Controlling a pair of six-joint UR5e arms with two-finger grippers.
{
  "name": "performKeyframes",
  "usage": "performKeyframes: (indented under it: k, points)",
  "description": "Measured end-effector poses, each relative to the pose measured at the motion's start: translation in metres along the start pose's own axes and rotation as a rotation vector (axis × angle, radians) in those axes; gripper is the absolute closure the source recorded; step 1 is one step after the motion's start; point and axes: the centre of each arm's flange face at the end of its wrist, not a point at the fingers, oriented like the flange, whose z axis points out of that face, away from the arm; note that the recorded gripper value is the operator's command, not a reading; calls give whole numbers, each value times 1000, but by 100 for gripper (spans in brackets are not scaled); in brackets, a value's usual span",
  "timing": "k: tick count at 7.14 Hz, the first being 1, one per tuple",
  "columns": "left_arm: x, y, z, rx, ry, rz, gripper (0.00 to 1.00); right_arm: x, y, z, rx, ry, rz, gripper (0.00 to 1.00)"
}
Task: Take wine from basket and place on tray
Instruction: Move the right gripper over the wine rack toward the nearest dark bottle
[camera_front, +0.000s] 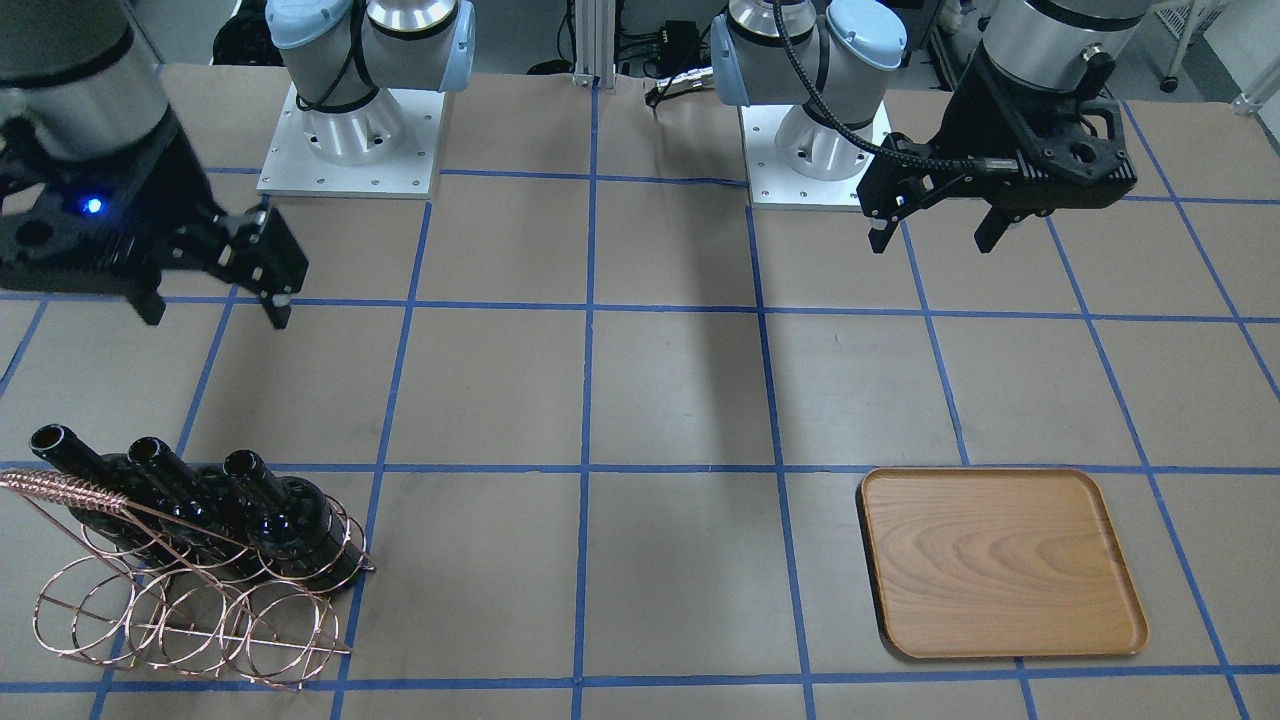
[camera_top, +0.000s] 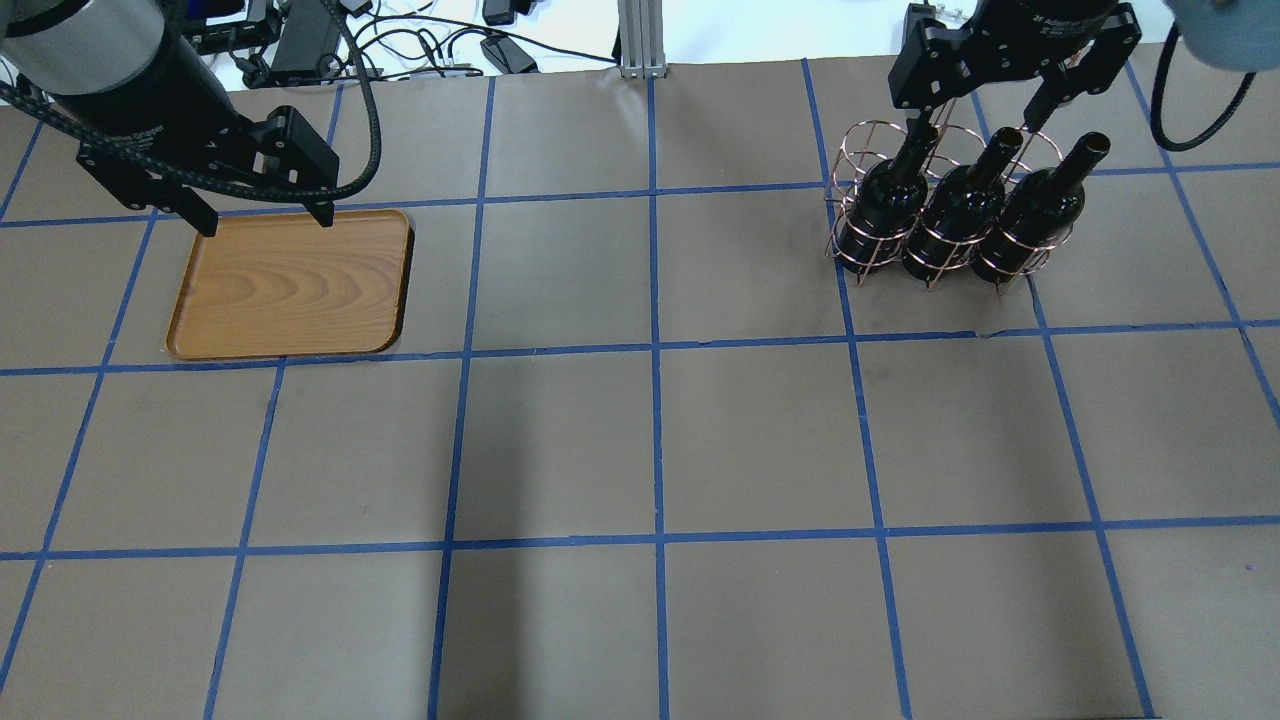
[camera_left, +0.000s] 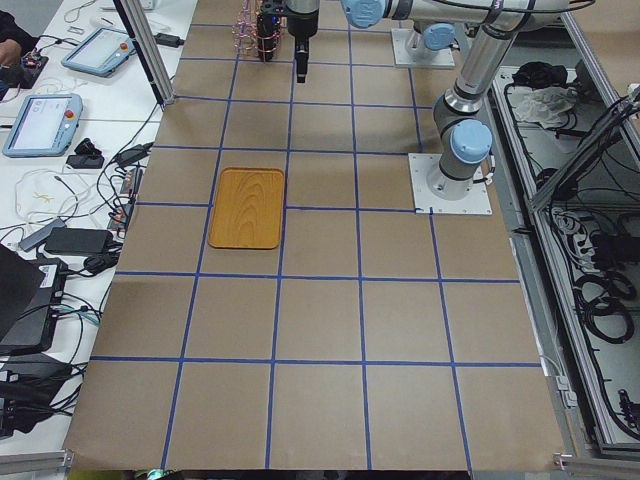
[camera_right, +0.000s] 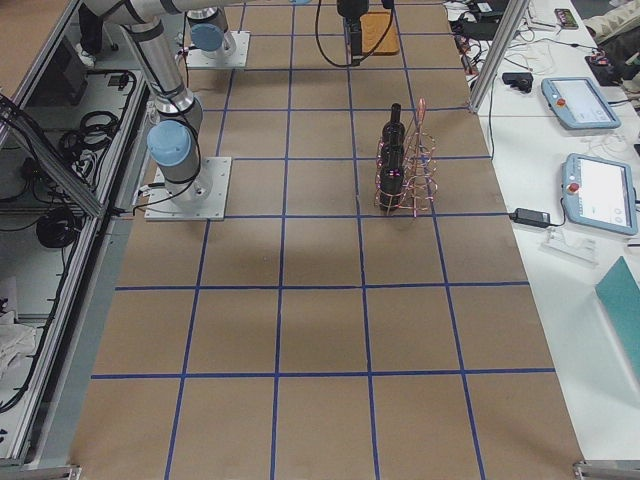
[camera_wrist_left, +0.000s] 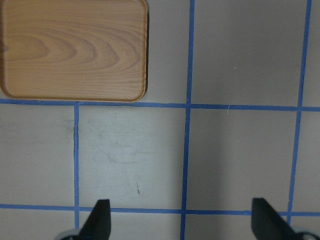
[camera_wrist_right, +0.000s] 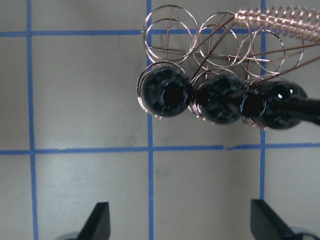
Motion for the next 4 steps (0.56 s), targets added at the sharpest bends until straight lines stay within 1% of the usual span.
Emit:
performKeyframes:
  k: [1, 2, 3, 4]
  points:
    - [0, 0, 0, 0, 0, 0, 0, 31, -21, 27, -23, 10, 8, 4]
    - [0, 0, 0, 0, 0, 0, 0, 57, -32, 45, -42, 15, 15, 6]
    - [0, 0, 0, 1, 0, 0, 0, 72, -38, 58, -51, 15, 25, 11]
    - [0, 0, -1, 1, 0, 0, 0, 78, -42, 69, -55, 14, 34, 11]
